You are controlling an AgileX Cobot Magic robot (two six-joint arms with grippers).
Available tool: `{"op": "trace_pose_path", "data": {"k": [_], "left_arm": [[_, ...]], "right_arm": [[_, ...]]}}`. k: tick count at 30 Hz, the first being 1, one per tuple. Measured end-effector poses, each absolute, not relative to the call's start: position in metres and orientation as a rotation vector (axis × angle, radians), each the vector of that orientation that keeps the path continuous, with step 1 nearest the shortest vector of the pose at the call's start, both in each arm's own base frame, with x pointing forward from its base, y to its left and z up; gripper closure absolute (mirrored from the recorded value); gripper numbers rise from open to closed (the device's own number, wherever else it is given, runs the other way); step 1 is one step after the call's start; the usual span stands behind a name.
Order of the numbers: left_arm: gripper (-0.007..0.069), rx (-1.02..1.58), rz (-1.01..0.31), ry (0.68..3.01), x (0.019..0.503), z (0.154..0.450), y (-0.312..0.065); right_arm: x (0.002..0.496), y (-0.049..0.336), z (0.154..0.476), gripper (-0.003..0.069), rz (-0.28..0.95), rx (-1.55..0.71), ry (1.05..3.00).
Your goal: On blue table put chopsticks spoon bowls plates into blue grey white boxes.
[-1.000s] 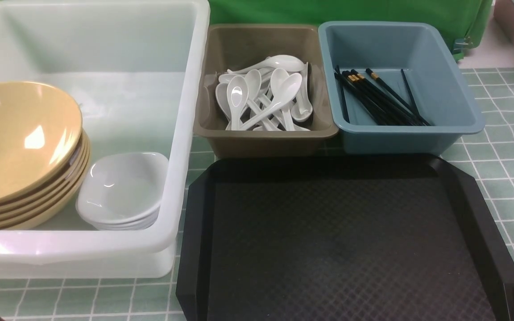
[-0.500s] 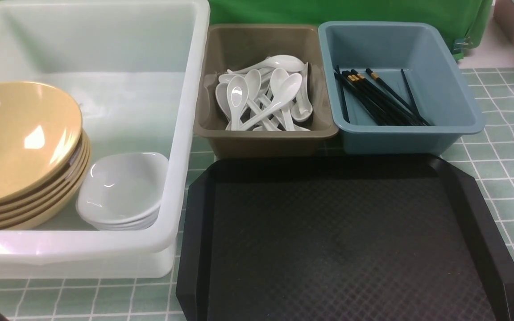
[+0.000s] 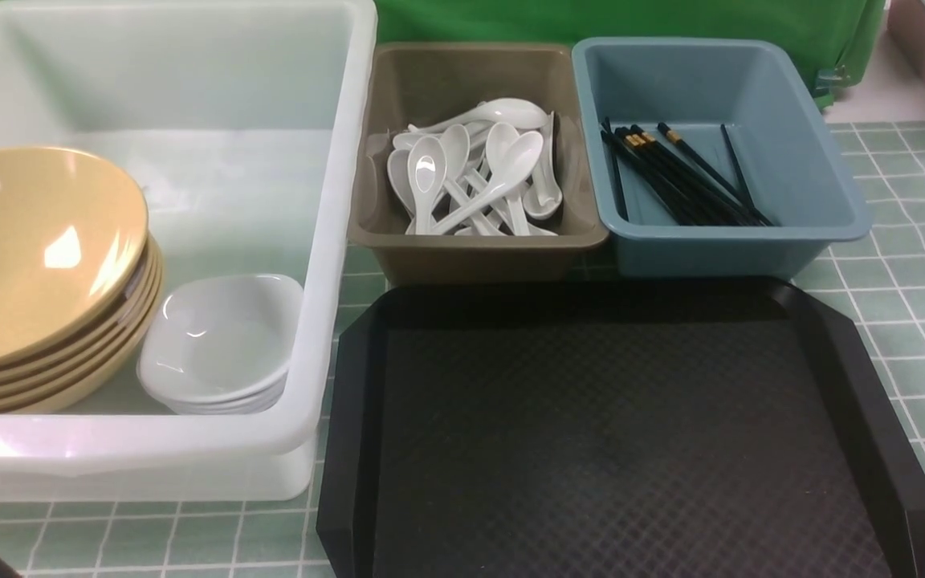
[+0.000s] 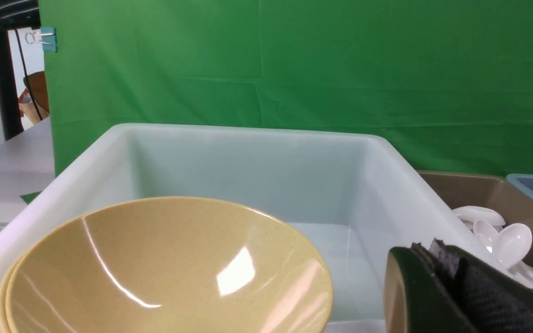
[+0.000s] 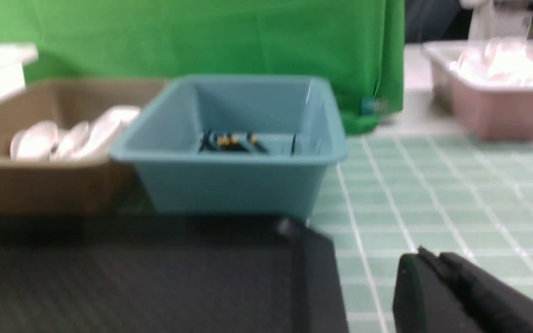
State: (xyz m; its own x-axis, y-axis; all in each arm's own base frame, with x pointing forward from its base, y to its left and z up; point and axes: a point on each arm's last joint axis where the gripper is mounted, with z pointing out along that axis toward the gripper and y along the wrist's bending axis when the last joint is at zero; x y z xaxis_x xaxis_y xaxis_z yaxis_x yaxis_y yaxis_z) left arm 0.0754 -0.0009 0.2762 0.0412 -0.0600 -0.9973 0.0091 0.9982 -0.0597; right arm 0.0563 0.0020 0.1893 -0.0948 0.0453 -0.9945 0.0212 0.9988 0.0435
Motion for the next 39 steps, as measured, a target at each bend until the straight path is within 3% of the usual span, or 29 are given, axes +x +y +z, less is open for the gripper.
{"op": "trace_pose_path", "data": {"k": [9, 34, 39], "left_arm": [[0.062, -0.032, -0.066, 1.549, 0.075, 0.274, -0.002], [0.062, -0.022, -0.074, 1.565, 0.075, 0.273, -0.003], [0.062, -0.027, -0.058, 1.541, 0.067, 0.249, -0.002]], "right_arm": [[0.054, 0.0, 0.177, 0.0592, -0.025, -0.02, 1.806], [0.054, -0.001, 0.177, 0.058, -0.03, -0.021, 1.81], [0.054, -0.001, 0.177, 0.058, -0.031, -0.022, 1.811]]}}
